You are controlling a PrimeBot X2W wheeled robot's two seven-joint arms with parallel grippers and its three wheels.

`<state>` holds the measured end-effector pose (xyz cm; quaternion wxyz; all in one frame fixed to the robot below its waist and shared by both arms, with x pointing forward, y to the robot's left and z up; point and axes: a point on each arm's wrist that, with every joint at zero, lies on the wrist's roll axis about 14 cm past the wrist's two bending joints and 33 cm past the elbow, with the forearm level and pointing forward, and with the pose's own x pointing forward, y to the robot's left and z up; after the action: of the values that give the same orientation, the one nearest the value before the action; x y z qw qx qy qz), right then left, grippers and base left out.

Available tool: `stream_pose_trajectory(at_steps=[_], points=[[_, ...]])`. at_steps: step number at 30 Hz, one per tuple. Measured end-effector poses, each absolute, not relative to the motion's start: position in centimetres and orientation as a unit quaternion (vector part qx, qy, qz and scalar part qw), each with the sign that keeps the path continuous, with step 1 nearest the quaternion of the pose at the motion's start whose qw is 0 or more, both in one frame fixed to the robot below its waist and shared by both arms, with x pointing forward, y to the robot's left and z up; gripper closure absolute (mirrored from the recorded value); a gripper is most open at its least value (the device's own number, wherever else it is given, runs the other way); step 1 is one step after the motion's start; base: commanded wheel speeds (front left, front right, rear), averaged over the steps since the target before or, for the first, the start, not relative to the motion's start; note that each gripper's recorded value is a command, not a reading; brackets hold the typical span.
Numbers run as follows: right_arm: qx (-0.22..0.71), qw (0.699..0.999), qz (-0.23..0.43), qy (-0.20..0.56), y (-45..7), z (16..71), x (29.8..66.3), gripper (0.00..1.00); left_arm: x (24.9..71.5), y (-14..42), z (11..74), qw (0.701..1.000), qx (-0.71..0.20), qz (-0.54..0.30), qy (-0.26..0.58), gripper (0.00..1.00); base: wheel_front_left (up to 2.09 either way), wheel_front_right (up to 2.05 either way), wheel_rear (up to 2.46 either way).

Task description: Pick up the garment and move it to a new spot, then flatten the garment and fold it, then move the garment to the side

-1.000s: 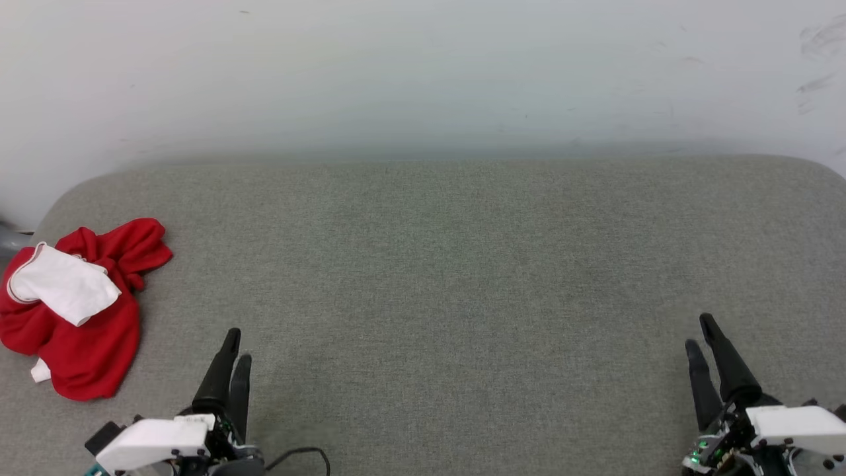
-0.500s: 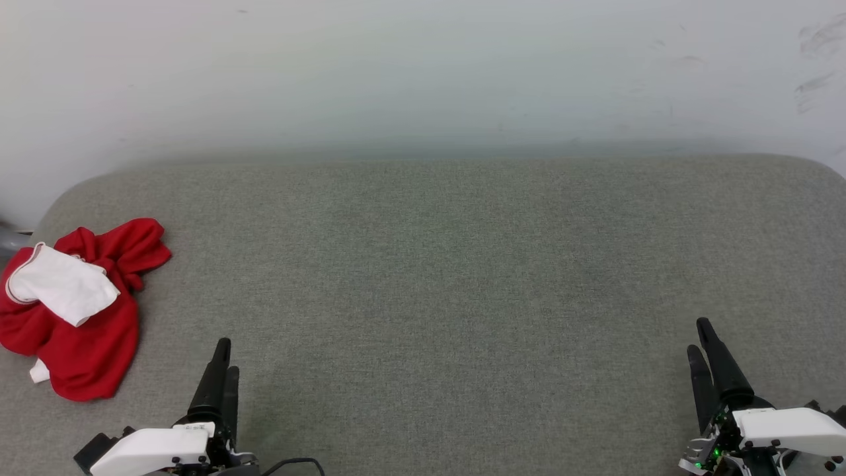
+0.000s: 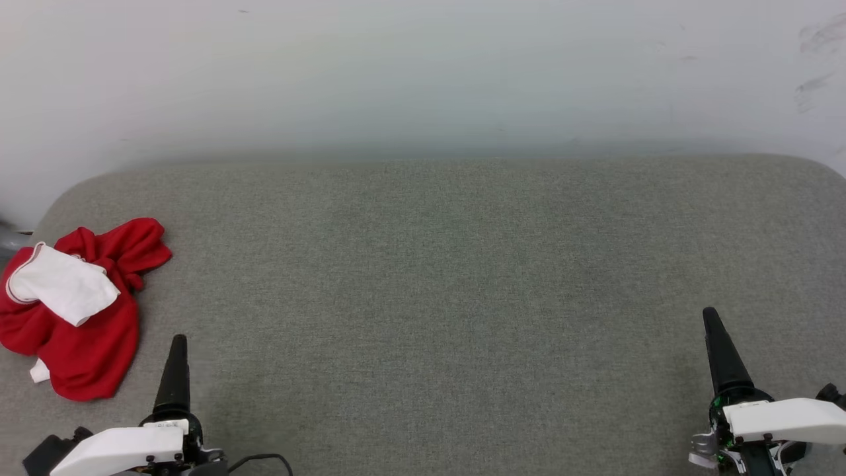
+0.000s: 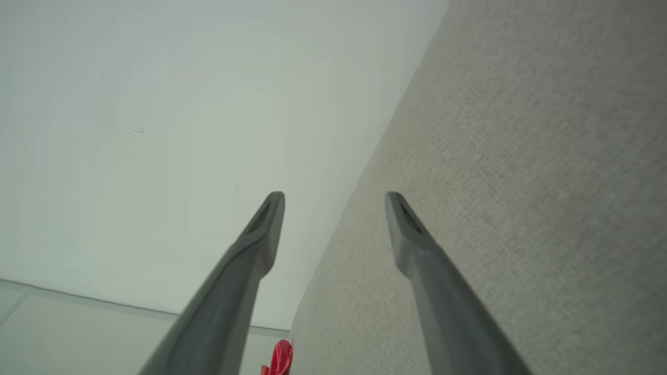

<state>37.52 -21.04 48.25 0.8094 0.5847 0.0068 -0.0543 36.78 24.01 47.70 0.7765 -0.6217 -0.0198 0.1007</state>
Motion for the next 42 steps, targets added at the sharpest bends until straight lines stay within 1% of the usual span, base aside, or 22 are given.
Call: stream_pose_trajectory(at_steps=[12,17,21,31,36,42], points=[[0.443,0.896,-0.014,-0.037,-20.4,52.1,38.2,0.0,37.1,25.6,51.8,0.834,-0.538,0.088,-0.081,0.0,0.0,0.0,0.0],[0.382,0.923,0.004,-0.052,-19.7,53.5,38.3,0.0,37.1,24.9,53.4,0.865,-0.487,0.071,-0.093,0.0,0.0,0.0,0.0],[0.341,0.938,0.014,-0.062,-19.2,54.3,38.4,0.0,37.2,23.7,54.5,0.891,-0.441,0.055,-0.096,0.0,0.0,0.0,0.0],[0.239,0.968,0.028,-0.072,-18.4,54.9,38.3,0.0,37.3,20.0,56.0,0.94,-0.328,0.01,-0.095,0.0,0.0,0.0,0.0],[0.195,0.978,0.03,-0.067,-18.1,54.4,38.3,0.0,37.3,18.1,55.9,0.958,-0.272,-0.007,-0.087,0.0,0.0,0.0,0.0],[0.145,0.986,0.036,-0.074,-17.8,54.8,38.3,0.0,37.2,17.1,55.9,0.973,-0.215,-0.005,-0.085,0.0,0.0,0.0,0.0]])
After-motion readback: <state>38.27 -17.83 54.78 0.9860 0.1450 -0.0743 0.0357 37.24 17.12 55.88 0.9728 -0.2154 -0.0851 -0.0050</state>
